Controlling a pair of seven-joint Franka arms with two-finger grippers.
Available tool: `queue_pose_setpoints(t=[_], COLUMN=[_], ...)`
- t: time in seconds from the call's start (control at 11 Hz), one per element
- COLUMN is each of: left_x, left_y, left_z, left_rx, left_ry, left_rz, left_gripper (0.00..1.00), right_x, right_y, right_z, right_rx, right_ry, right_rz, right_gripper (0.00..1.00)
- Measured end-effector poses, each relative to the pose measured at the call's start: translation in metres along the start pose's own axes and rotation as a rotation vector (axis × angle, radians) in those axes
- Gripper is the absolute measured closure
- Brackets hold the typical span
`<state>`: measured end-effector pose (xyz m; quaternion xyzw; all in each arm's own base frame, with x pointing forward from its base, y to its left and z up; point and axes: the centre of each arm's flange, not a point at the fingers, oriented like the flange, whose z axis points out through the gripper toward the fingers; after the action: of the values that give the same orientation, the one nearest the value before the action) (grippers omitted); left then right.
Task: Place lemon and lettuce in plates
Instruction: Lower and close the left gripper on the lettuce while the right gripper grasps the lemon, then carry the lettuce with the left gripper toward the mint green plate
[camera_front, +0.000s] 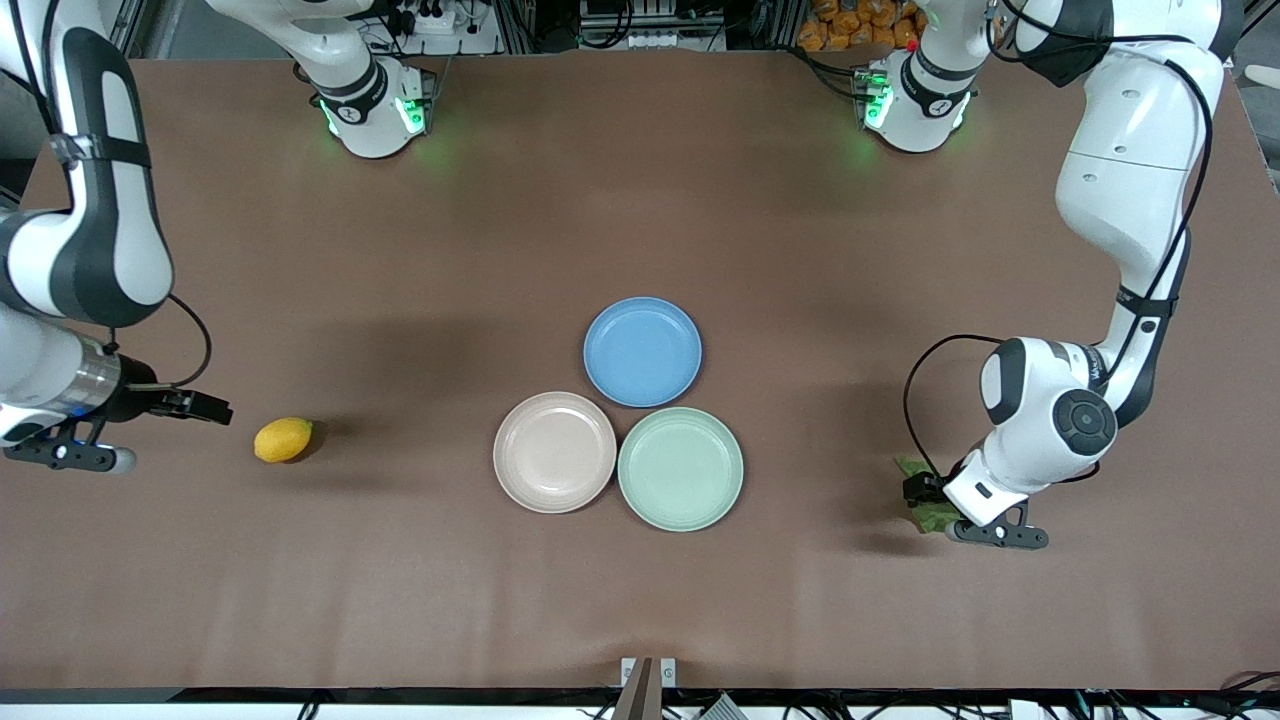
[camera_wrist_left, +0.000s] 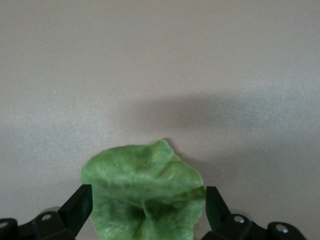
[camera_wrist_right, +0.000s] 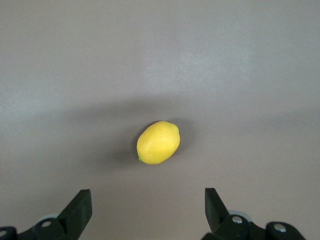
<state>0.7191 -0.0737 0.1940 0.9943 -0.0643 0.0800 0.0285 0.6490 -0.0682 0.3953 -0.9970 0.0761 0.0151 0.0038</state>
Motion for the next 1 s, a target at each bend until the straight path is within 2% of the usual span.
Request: queue_pose_setpoints(t=[0.09,0.36,0.45,0.64,1.0], left_x=[0.000,-0.003,-0.004,-0.002,0.003], left_y=[0.002,0.003,0.004,0.005,0.008], left_z=[0.003,0.017,0.020,0.018,0.012], left_rx=[0.007,0.024,0.024,0.023,0.023], left_ry=[0.002,0.007,0.007,0.013,0.026], left_rz=[0.013,0.045,0.053,0.079,0.113], left_gripper=[0.00,0.10,0.25,0.35,0.91], right_x=[0.000,0.001,0.003,0.006,0.000], right_y=[0.000,0.001,0.000,-0.003,-0.007], right_z=[0.011,0.050,0.063,0.089,0.128], right_rx=[-0.001,-0.006,-0.006,-0.007,-0.013], right_ry=[0.012,0.051,0.060,0.095,0.132], right_rz=[0.000,0.003,0.004,0.003,-0.002], right_gripper=[0.00,0.00,0.00,0.00,0.00])
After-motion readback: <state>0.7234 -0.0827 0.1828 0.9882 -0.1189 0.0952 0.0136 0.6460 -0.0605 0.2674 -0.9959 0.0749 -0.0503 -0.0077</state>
